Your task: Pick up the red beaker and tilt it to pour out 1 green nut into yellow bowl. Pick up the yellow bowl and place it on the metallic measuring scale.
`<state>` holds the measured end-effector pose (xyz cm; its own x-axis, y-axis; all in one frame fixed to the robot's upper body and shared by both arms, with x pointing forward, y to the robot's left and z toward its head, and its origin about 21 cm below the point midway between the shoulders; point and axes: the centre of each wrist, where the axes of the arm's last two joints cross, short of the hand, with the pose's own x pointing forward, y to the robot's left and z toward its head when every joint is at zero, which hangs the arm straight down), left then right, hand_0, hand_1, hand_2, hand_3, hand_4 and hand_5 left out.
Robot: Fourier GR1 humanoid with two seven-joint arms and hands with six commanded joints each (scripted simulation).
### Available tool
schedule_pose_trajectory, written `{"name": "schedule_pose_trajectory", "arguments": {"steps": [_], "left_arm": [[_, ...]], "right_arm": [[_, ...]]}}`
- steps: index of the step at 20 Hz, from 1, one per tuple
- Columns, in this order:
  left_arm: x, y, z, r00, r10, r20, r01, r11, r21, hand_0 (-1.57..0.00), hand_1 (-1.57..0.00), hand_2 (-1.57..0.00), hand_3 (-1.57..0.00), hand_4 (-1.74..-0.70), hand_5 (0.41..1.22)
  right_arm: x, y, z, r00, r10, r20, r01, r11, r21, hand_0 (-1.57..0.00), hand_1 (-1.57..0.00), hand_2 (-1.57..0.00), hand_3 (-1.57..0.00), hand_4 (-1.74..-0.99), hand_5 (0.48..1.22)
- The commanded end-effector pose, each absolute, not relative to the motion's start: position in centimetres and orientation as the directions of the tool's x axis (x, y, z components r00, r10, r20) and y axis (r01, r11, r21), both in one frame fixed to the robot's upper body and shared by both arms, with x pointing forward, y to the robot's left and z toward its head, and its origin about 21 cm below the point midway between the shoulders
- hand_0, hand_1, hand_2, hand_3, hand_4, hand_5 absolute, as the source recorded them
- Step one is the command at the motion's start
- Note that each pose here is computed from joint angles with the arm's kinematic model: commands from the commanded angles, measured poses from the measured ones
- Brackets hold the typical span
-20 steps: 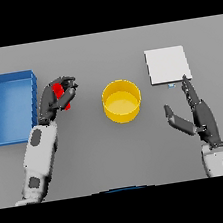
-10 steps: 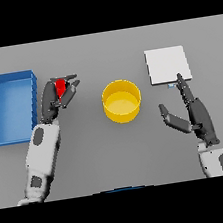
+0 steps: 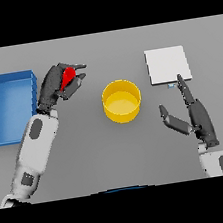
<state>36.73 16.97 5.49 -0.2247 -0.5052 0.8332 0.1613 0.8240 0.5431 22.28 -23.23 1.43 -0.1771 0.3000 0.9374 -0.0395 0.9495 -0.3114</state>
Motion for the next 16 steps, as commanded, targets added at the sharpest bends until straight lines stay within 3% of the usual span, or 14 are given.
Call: {"name": "schedule_pose_trajectory", "arguments": {"steps": [1,5,7,11,16], "left_arm": [[36.7,16.7,5.7,-0.230,-0.536,0.812,0.175,0.798,0.577,-1.56,-1.56,-1.56,-1.56,-1.73,1.119],[36.5,15.6,6.0,-0.240,-0.587,0.773,0.204,0.748,0.632,-1.56,-1.56,-1.56,-1.56,-1.73,1.113],[37.0,14.9,6.8,-0.275,-0.678,0.681,0.207,0.650,0.731,-1.57,-1.57,-1.57,-1.57,-1.74,1.112],[37.9,13.0,7.9,-0.401,-0.834,0.378,0.172,0.337,0.926,-1.57,-1.57,-1.57,-1.57,-1.74,1.134],[39.0,10.5,8.8,-0.531,-0.845,0.063,0.120,-0.001,0.993,-1.57,-1.57,-1.57,-1.57,-1.74,1.193]], "right_arm": [[21.9,-23.1,1.3,-0.181,0.290,0.940,-0.041,0.953,-0.302,0.00,0.00,0.00,0.00,-1.243,0.694],[22.1,-22.9,1.5,-0.158,0.293,0.943,-0.041,0.952,-0.303,0.00,0.00,0.00,0.00,-1.243,0.710],[21.7,-23.3,1.6,-0.163,0.295,0.941,-0.043,0.951,-0.306,0.00,0.00,0.00,0.00,-1.251,0.714],[21.6,-23.0,1.8,-0.171,0.287,0.943,-0.052,0.953,-0.299,0.00,0.00,0.00,0.00,-1.267,0.720],[21.7,-23.2,1.3,-0.160,0.268,0.950,-0.045,0.960,-0.278,0.00,0.00,0.00,0.00,-1.264,0.717]]}}
